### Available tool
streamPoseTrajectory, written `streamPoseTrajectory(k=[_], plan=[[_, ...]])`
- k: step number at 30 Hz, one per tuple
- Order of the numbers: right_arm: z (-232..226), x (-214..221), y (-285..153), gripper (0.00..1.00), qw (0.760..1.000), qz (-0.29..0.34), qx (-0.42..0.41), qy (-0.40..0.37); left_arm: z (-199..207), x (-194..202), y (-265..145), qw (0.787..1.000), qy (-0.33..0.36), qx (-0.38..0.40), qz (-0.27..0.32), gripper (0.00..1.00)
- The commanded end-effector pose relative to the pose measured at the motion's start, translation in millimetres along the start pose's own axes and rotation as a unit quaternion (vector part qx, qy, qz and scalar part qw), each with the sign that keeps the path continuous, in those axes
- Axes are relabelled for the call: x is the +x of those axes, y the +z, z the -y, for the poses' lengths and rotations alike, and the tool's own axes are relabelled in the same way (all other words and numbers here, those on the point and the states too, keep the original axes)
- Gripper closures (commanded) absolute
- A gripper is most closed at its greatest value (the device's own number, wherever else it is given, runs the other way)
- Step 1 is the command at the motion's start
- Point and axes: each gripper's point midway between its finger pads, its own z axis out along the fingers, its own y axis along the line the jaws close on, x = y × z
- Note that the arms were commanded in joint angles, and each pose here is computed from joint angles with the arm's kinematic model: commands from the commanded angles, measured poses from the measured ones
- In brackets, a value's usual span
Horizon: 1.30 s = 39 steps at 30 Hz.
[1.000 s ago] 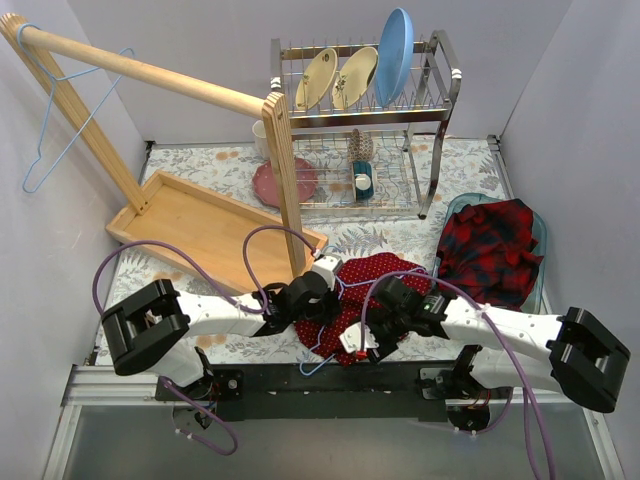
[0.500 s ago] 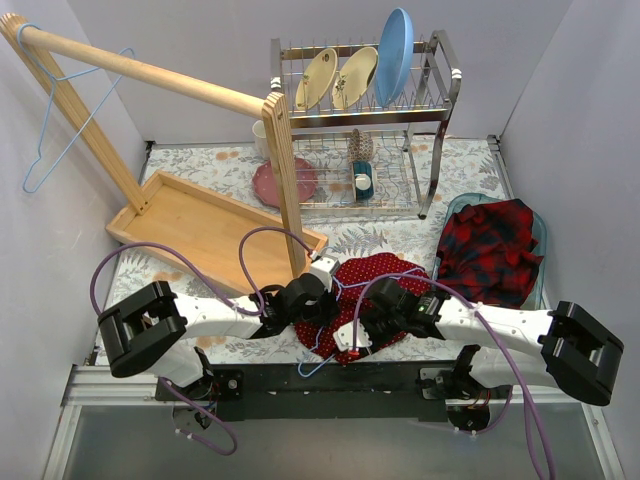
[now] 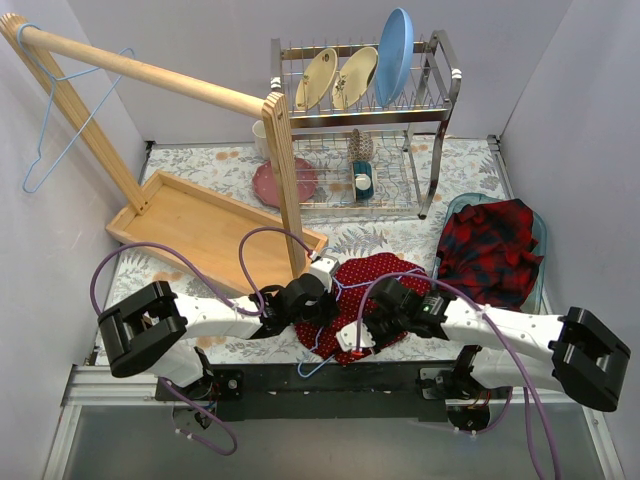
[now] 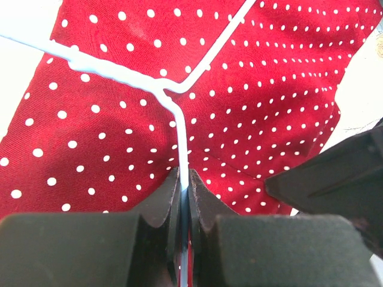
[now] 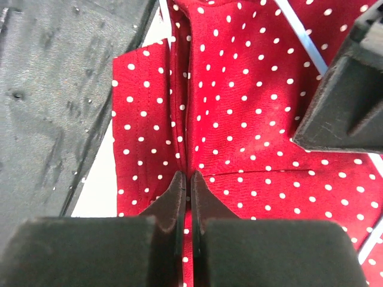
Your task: Place the skirt on the hanger
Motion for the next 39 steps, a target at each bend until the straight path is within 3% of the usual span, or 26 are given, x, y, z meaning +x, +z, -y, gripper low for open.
streamPoseTrajectory(k=[1,7,12,19,31,39], plan=[[10,-18,-19,0.99,1.0,0.015,0.01,-0.01,-7,-2,-1,1.0,0.012,-0.01,0.006,1.0],[14,-41,-49,0.99,0.999,0.049,0.004,-0.023,-10,-1,2,1.0,0.017,-0.017,0.004,1.0],[-2,-48,-68,0.99,0.997,0.053,-0.033,-0.047,-8,-9,1,0.999,0.023,-0.02,0.013,1.0],[-8,-54,-100,0.99,0.997,0.058,-0.023,-0.055,-3,-31,-4,0.998,0.043,-0.026,0.04,1.0],[-25,-82,-155,0.99,0.992,0.114,-0.021,-0.044,17,-106,-14,0.989,0.07,-0.051,0.119,1.0],[-16,-97,-188,0.99,0.991,0.118,0.032,-0.061,31,-145,-15,0.982,0.077,-0.059,0.16,1.0]])
